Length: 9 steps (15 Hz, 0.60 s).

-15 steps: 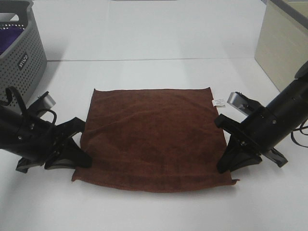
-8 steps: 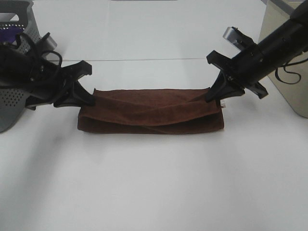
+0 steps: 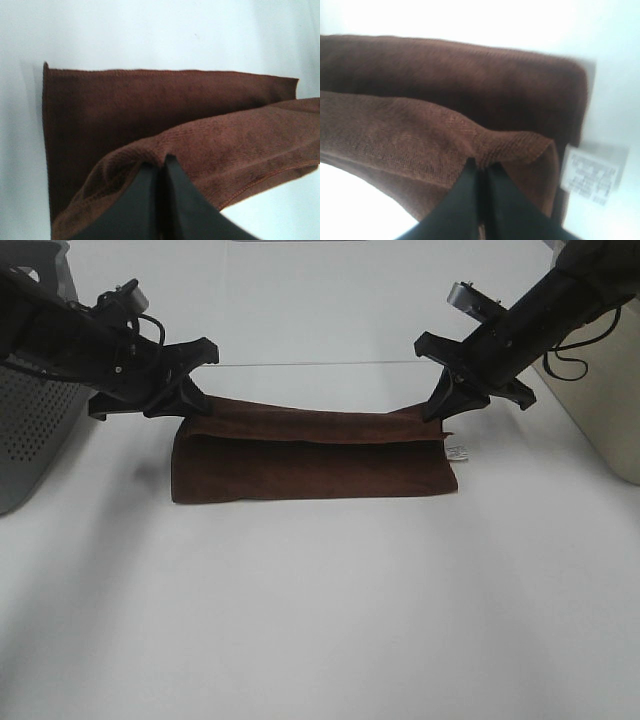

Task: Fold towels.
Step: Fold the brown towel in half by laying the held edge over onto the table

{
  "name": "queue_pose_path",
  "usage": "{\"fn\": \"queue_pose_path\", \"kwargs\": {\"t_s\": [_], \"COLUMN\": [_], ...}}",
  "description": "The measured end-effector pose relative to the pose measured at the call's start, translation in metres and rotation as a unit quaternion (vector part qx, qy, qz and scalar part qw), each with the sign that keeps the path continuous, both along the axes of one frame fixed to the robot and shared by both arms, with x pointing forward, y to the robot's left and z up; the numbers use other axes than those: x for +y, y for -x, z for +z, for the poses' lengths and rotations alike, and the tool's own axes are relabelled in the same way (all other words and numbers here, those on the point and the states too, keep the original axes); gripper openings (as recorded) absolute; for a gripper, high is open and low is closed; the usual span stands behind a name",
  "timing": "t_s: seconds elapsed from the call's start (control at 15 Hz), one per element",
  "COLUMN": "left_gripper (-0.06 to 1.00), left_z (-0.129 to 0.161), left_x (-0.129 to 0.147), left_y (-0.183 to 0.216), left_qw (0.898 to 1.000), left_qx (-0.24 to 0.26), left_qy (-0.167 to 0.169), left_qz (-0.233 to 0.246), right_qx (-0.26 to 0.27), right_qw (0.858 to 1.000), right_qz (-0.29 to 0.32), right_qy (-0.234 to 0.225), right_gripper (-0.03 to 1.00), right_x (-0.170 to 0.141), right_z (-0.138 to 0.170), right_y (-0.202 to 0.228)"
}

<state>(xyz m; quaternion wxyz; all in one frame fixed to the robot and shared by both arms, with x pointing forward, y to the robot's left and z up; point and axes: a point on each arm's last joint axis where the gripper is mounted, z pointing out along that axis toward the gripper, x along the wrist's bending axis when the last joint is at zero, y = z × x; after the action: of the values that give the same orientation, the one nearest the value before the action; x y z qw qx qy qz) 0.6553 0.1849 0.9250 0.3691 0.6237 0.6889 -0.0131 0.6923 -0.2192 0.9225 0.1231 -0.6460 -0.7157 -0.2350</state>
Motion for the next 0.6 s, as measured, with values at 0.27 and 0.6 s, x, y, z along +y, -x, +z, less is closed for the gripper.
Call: {"fn": "queue_pose_path", "kwargs": {"t_s": [0.27,0.6], "left_gripper": [0.00,0.14], "left_z": [-0.026,-0.043], "left_x": [-0.003,-0.004], "left_y": [-0.027,-0.030], "left_qw": [1.000,1.000], "left_qx": [-0.004,0.011], "left_qy": [-0.009,-0.012], "left_qz": [0.009,0.009], "right_qx": [-0.011,-0.011], "right_qw": [1.000,0.999], "right_qz": [-0.011,-0.037], "right_qy": [0.014,0.017], "right_gripper": [0.00,0.02], "right_x": [0.000,-0.001], "right_z": [-0.025,-0.040], "right_y": [-0.024,-0.029]}}
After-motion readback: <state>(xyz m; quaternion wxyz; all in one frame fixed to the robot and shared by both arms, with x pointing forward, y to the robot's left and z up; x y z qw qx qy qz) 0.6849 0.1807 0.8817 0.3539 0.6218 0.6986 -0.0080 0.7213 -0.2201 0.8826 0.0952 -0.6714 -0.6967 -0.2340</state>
